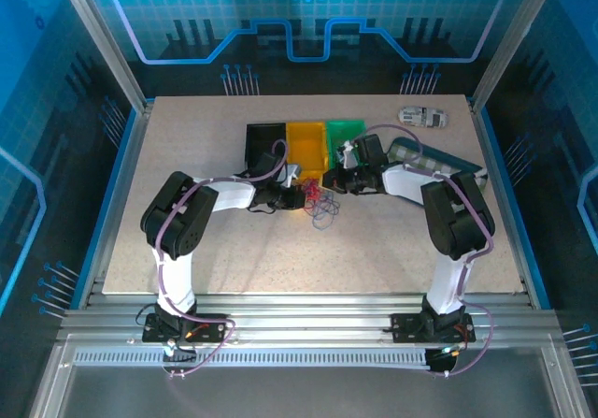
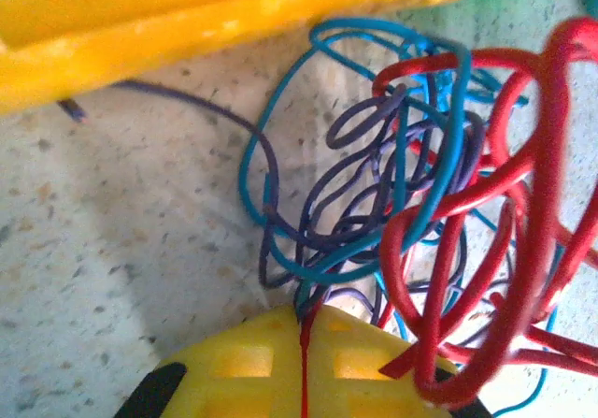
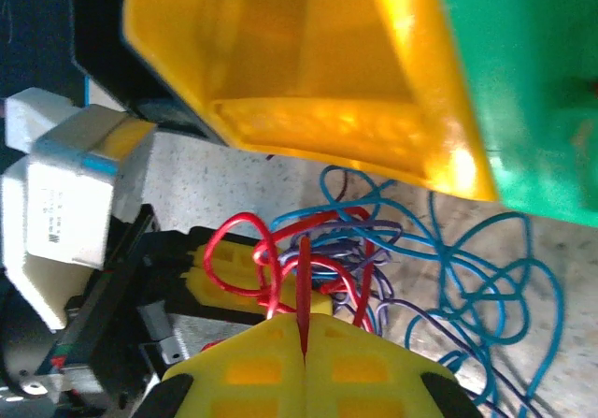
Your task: Untangle the cables
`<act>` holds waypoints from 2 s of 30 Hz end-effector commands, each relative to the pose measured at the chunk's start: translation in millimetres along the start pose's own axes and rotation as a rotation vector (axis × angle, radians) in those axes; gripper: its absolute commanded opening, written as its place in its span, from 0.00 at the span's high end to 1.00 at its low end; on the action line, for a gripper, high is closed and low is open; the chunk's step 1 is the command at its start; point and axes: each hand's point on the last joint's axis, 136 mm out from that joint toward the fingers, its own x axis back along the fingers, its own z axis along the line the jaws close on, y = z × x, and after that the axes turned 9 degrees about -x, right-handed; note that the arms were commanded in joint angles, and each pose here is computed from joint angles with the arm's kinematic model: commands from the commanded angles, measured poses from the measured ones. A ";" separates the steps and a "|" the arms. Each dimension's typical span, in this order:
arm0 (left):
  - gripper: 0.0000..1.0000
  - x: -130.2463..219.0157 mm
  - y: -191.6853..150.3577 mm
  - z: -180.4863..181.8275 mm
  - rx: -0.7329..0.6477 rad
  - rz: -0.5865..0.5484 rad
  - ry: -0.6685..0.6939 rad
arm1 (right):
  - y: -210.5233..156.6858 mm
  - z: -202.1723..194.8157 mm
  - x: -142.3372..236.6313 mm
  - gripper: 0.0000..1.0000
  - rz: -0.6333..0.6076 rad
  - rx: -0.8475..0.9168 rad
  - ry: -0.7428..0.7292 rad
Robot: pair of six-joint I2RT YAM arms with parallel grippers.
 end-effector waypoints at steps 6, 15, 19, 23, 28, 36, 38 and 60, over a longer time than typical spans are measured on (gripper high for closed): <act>1.00 16.8 -5.0 28.7 0.040 -0.046 0.214 | 35.2 -43.7 70.8 1.00 -0.306 -0.062 -0.286; 1.00 44.8 -34.2 59.6 0.086 0.027 0.373 | 36.0 -94.6 145.7 1.00 -0.571 -0.153 -0.645; 1.00 64.1 -46.4 83.2 0.171 0.046 0.477 | 34.3 -106.2 179.5 1.00 -0.663 -0.164 -0.777; 1.00 79.4 -57.9 100.9 0.226 0.053 0.560 | 36.2 -112.2 199.7 1.00 -0.684 -0.146 -0.855; 1.00 77.1 -60.4 92.8 0.203 0.061 0.507 | 43.3 -105.6 191.5 1.00 -0.641 -0.083 -0.784; 0.54 80.0 -29.4 22.3 0.016 -0.036 0.190 | 54.0 -69.9 159.6 1.00 -0.583 0.032 -0.586; 0.37 90.5 -21.2 18.2 0.005 -0.062 0.206 | 54.2 -63.9 154.1 1.00 -0.571 0.052 -0.563; 0.30 -21.1 59.3 -85.4 -0.487 -0.040 0.097 | 52.9 -42.4 132.6 1.00 -0.483 0.051 -0.401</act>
